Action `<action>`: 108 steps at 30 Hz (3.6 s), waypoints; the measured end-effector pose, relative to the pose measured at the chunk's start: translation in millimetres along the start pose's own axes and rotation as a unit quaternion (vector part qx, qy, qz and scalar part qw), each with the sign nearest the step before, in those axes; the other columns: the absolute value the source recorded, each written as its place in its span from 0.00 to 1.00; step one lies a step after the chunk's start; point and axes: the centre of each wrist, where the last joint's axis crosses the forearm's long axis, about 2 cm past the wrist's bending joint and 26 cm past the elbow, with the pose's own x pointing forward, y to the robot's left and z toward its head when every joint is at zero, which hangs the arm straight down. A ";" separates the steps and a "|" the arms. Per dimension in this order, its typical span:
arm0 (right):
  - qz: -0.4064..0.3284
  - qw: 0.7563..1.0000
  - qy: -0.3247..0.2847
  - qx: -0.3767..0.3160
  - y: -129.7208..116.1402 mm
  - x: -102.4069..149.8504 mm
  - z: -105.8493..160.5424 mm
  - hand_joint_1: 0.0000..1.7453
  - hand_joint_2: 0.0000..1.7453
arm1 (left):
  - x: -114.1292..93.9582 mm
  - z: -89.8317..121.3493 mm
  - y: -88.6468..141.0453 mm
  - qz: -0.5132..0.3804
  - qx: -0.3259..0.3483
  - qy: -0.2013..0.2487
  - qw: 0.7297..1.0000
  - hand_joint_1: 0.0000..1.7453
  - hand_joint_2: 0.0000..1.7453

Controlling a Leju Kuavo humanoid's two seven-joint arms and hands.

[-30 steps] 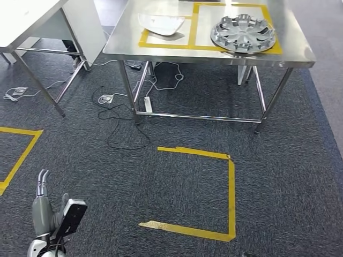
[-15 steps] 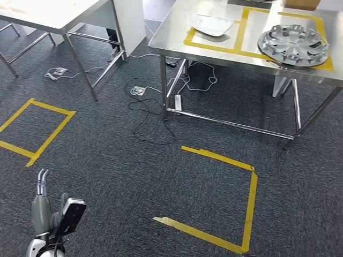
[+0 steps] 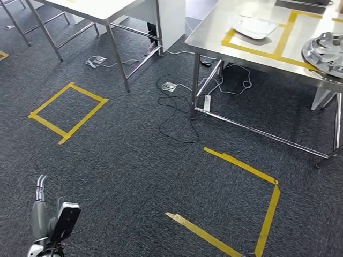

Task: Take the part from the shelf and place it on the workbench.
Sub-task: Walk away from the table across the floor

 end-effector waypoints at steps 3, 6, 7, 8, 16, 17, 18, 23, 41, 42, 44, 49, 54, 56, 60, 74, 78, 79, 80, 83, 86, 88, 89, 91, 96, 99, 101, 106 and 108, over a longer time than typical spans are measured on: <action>0.002 1.000 0.004 0.000 0.3 0.3 -0.1 0.00 0.00 | 0.8 0.0 -1.3 0.002 0.001 0.000 1.000 0.00 0.00; 0.004 1.000 0.003 0.001 0.4 1.0 -0.4 0.00 0.00 | -1.2 2.7 0.1 0.001 0.002 0.006 1.000 0.00 0.00; 0.005 1.000 0.003 0.002 0.4 0.8 -0.3 0.00 0.00 | -1.4 2.5 0.0 0.001 0.003 0.008 1.000 0.00 0.00; 0.005 1.000 0.004 0.002 0.3 0.3 -0.1 0.00 0.00 | -1.7 2.4 -0.8 0.003 0.004 0.010 1.000 0.00 0.00; 0.017 1.000 0.006 0.005 -1.5 -2.8 1.2 0.00 0.00 | -35.4 13.9 -7.7 0.060 0.004 0.098 0.993 0.00 0.00; 0.019 1.000 0.007 0.006 -1.8 -2.8 1.1 0.00 0.00 | -43.6 16.2 -7.9 0.070 0.005 0.114 0.991 0.00 0.00; 0.021 1.000 0.007 0.008 -2.1 -2.6 0.9 0.00 0.00 | -52.4 19.5 -7.4 0.076 0.005 0.131 0.988 0.00 0.00; 0.031 0.999 0.005 0.016 -3.3 -2.3 0.3 0.00 0.00 | -96.9 57.3 1.7 0.076 0.003 0.247 0.966 0.00 0.00; 0.056 0.998 -0.003 0.020 -17.3 0.5 -5.0 0.00 0.00 | -114.7 155.9 -2.9 0.080 -0.064 0.505 0.857 0.00 0.00; 0.056 0.998 -0.002 0.021 -17.7 -0.2 -4.8 0.00 0.00 | -114.0 158.1 -3.7 0.078 -0.067 0.512 0.853 0.00 0.00; 0.058 0.998 -0.001 0.022 -17.9 -0.5 -4.7 0.00 0.00 | -112.3 162.8 -5.8 0.076 -0.074 0.527 0.843 0.00 0.00; 0.063 0.998 -0.003 0.024 -18.2 0.4 -5.3 0.00 0.00 | -108.1 168.7 -11.9 0.074 -0.089 0.553 0.825 0.00 0.00; 0.066 0.997 -0.004 0.026 -18.0 0.4 -5.3 0.00 0.00 | -106.4 175.7 -12.9 0.072 -0.100 0.570 0.813 0.00 0.00; 0.066 0.997 -0.002 0.026 -18.3 -0.7 -4.7 0.00 0.00 | -105.1 175.2 -15.3 0.072 -0.104 0.572 0.810 0.00 0.00; 0.066 0.997 -0.004 0.026 -18.3 0.0 -5.2 0.00 0.00 | -104.3 179.2 -15.3 0.068 -0.111 0.579 0.805 0.00 0.00; 0.066 0.997 -0.004 0.028 -17.3 -0.5 -4.7 0.00 0.00 | -102.1 179.2 -19.0 0.062 -0.124 0.582 0.802 0.00 0.00; 0.066 0.997 -0.004 0.027 -17.5 -0.1 -4.9 0.00 0.00 | -101.5 178.6 -20.2 0.062 -0.126 0.581 0.802 0.00 0.00; 0.066 0.997 -0.005 0.027 -17.6 0.1 -5.1 0.00 0.00 | -101.4 178.6 -20.5 0.062 -0.127 0.581 0.802 0.00 0.00; 0.066 0.997 -0.005 0.027 -17.6 0.3 -5.2 0.00 0.00 | -101.2 179.0 -20.6 0.061 -0.128 0.581 0.801 0.00 0.00; 0.066 0.997 -0.006 0.028 -17.4 0.3 -5.2 0.00 0.00 | -101.5 181.6 -19.2 0.059 -0.130 0.583 0.800 0.00 0.00; 0.066 0.997 -0.005 0.028 -17.6 -1.1 -4.4 0.00 0.00 | -101.4 179.5 -20.1 0.060 -0.130 0.581 0.801 0.00 0.00; 0.066 0.997 -0.004 0.028 -17.6 -1.3 -4.3 0.00 0.00 | -101.3 179.5 -20.3 0.060 -0.130 0.581 0.801 0.00 0.00; 0.066 0.997 -0.005 0.028 -17.5 -1.0 -4.5 0.00 0.00 | -101.4 180.3 -19.9 0.059 -0.130 0.582 0.801 0.00 0.00; 0.066 0.997 -0.005 0.029 -17.4 -0.7 -4.6 0.00 0.00 | -101.6 181.4 -19.1 0.058 -0.130 0.583 0.800 0.00 0.00; 0.065 0.997 -0.007 0.029 -17.2 1.5 -5.7 0.00 0.00 | -100.9 179.6 -20.9 0.058 -0.129 0.582 0.801 0.00 0.00; 0.065 0.997 -0.010 0.029 -16.8 3.2 -6.6 0.00 0.00 | -101.3 181.2 -19.7 0.055 -0.128 0.583 0.800 0.00 0.00; 0.065 0.997 -0.008 0.029 -17.0 1.3 -5.6 0.00 0.00 | -101.5 179.2 -20.0 0.054 -0.128 0.581 0.802 0.00 0.00; 0.065 0.997 -0.007 0.030 -17.1 -0.4 -4.7 0.00 0.00 | -101.0 179.3 -20.8 0.052 -0.131 0.580 0.802 0.00 0.00; 0.066 0.997 -0.008 0.030 -17.7 -0.2 -5.0 0.00 0.00 | -100.5 178.9 -21.7 0.052 -0.132 0.579 0.803 0.00 0.00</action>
